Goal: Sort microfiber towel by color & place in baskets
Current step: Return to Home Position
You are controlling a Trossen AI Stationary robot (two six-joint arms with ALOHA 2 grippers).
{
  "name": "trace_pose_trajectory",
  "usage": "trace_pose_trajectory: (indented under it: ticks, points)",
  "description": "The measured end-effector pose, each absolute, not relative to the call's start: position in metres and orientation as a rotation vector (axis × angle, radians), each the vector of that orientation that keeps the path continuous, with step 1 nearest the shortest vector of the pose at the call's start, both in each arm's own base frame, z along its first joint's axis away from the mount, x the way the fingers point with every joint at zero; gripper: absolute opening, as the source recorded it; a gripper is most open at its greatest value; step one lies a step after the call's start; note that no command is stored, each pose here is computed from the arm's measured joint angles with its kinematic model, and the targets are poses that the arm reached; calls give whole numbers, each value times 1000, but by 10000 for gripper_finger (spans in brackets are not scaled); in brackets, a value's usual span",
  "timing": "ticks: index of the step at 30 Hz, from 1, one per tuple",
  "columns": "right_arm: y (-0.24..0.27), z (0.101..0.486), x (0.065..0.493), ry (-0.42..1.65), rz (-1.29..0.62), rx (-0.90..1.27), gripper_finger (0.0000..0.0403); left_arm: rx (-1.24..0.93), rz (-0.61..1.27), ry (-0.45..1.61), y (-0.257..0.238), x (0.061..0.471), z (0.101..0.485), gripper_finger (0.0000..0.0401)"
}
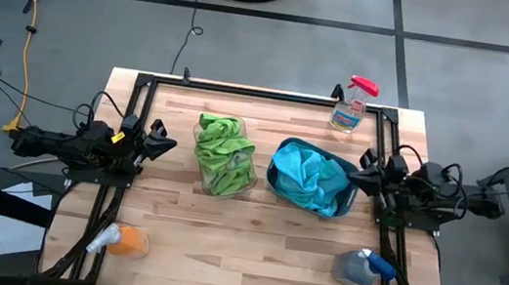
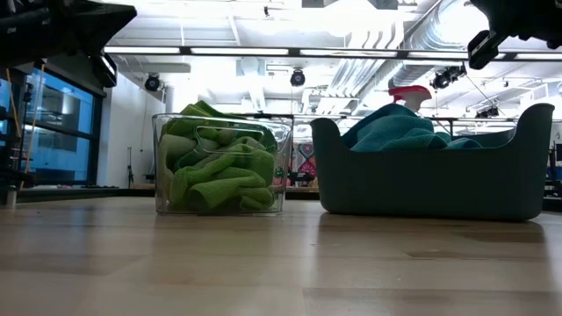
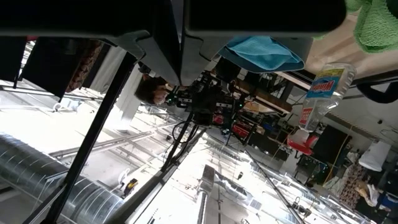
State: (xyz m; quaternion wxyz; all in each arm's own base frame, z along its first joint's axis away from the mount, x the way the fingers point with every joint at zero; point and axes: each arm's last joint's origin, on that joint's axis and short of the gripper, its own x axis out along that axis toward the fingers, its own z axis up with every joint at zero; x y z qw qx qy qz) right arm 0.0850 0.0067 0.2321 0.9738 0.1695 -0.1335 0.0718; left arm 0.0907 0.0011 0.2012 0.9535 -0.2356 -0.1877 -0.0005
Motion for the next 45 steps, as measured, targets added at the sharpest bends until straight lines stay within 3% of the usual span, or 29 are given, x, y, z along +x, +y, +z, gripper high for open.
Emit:
trace_pose_trajectory:
  ticks: [8,16,22,26,45]
  points:
    - [7,226,87,-234,155,308,0,-479,-1,-381,1,91,201,0]
    - [7,193,93,-264,146,326,0,-479,-1,-381,1,91,201,0]
    - [8,186,95,-191,150,258,0,-479,-1,-380,1,91,201,0]
    - [9,169,97,-8,163,298,0,-479,0,-379,1,91,201,0]
    - [7,167,98,31,91,306,0,-478,1,-373,1,91,201,0]
